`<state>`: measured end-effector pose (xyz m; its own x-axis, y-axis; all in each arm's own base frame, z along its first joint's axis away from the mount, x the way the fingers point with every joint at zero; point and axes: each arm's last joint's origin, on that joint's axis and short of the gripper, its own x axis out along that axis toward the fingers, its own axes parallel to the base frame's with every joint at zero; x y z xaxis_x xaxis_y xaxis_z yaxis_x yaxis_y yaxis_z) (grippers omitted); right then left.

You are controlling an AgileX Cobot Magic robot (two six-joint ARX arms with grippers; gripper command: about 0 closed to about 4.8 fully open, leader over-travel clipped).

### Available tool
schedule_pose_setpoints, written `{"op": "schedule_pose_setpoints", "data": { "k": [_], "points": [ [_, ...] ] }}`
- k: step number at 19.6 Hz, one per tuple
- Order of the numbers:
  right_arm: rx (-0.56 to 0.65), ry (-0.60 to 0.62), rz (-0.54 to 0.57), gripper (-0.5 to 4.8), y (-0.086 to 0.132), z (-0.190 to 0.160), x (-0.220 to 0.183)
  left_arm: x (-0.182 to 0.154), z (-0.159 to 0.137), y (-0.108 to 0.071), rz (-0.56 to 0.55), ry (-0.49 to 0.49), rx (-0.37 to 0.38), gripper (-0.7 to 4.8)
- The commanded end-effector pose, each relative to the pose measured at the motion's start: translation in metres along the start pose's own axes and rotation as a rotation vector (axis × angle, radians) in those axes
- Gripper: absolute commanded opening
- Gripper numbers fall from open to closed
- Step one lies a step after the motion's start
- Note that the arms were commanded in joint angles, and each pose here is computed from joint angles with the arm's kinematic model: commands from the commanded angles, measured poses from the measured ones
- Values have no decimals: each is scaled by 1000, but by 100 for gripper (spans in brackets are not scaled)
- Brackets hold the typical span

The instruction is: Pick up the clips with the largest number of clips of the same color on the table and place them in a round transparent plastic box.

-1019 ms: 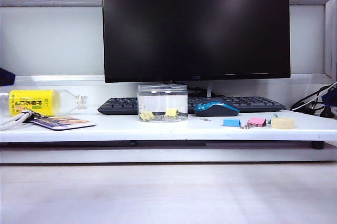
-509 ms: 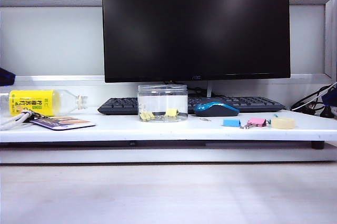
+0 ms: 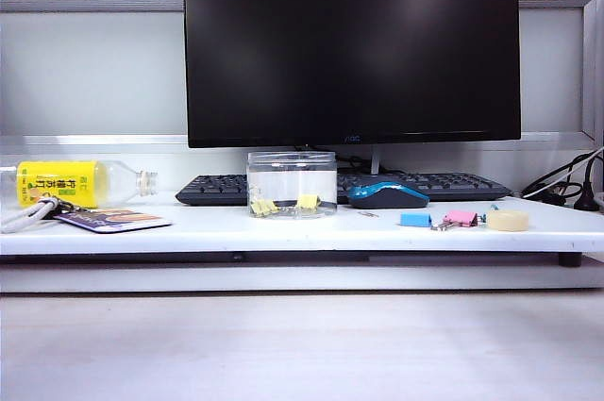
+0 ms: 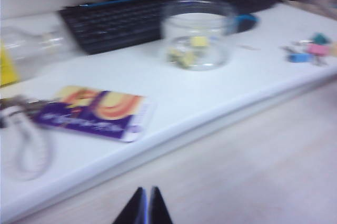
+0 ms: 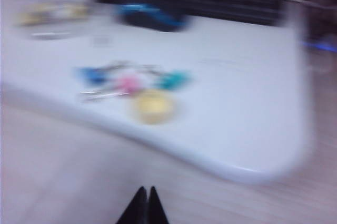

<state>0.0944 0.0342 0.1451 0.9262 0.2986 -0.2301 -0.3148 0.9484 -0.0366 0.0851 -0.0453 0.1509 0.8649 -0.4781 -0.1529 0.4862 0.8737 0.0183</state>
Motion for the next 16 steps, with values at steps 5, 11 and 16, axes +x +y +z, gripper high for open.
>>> {"op": "schedule_pose_setpoints", "data": {
  "k": [5, 11, 16],
  "points": [
    [50, -54, -237, -1, -24, 3, -5, -4, -3, 26, 276, 13, -48, 25],
    [61, -108, -328, -1, -32, 7, -10, -8, -4, 37, 391, 16, -66, 25],
    [62, -108, -331, -1, -32, 7, -10, -9, -4, 39, 419, 15, -70, 25]
  ]
}}
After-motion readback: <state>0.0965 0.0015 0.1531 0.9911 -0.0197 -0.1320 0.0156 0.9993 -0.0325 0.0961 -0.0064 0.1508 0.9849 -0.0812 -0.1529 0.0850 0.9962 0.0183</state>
